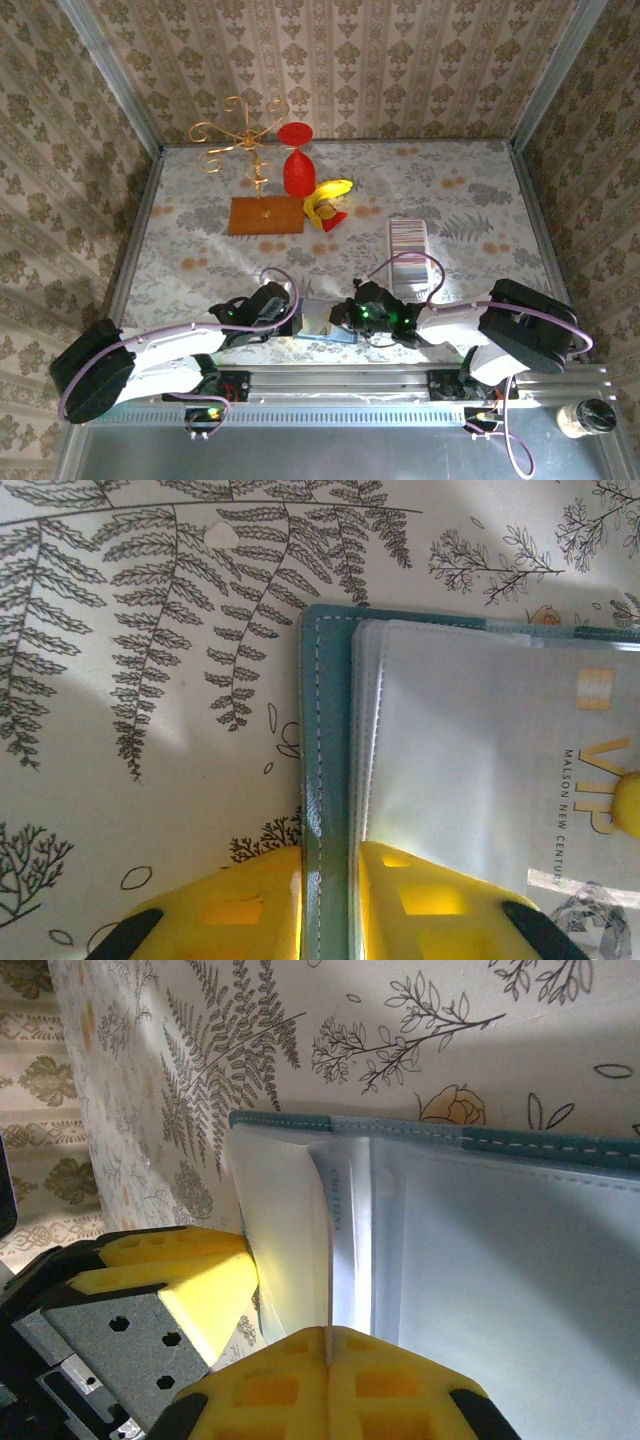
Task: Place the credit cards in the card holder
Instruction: Insert the credit card into the card slot.
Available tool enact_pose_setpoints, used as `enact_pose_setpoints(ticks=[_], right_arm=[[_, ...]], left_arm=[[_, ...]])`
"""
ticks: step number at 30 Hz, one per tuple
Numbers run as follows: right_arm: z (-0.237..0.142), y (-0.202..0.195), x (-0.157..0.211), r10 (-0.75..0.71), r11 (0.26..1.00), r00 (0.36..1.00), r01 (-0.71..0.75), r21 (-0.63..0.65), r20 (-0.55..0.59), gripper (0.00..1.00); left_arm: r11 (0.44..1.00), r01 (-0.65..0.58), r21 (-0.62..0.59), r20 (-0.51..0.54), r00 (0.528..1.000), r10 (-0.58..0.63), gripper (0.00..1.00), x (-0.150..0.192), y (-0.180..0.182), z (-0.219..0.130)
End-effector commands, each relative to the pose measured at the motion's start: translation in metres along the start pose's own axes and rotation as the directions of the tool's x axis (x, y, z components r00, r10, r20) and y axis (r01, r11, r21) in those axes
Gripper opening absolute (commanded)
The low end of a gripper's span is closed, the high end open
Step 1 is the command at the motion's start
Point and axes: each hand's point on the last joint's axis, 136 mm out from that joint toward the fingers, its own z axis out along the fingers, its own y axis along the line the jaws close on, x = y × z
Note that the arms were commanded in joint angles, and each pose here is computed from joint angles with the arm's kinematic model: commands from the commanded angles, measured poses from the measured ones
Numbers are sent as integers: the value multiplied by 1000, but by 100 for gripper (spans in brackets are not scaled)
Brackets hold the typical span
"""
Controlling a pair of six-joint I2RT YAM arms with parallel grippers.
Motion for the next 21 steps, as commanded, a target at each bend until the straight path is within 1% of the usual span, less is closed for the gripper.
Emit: enact_pose_setpoints(ticks=[1, 3, 6, 7, 9, 12, 21], right_arm=[[3, -15, 11, -16, 997, 998, 19, 71, -53, 3], [3, -17, 8, -20, 996, 999, 23, 88, -43, 9], [1, -22, 5, -31, 991, 999, 35, 129, -32, 16], [-1, -25, 5, -38, 988, 999, 42, 150, -29, 21], [-4, -27, 2, -54, 983, 998, 56, 175, -18, 26], [-7, -29, 0, -64, 978, 998, 65, 199, -9, 28], [8, -19, 5, -79, 980, 995, 90, 179, -64, 24]], left_arm=[[999, -5, -31, -28, 1000, 4, 21, 6, 4, -1], [1000, -4, -30, -25, 1000, 4, 21, 5, 3, -1], [1000, -6, -27, -24, 1000, 6, 21, 5, 3, -2], [1000, -5, -28, -22, 1000, 4, 21, 5, 3, -3], [1000, -6, -27, -20, 1000, 6, 21, 5, 3, -4], [1000, -8, -27, -18, 1000, 7, 21, 5, 3, -4], [1000, -5, -29, -21, 1000, 4, 21, 7, 4, -3]])
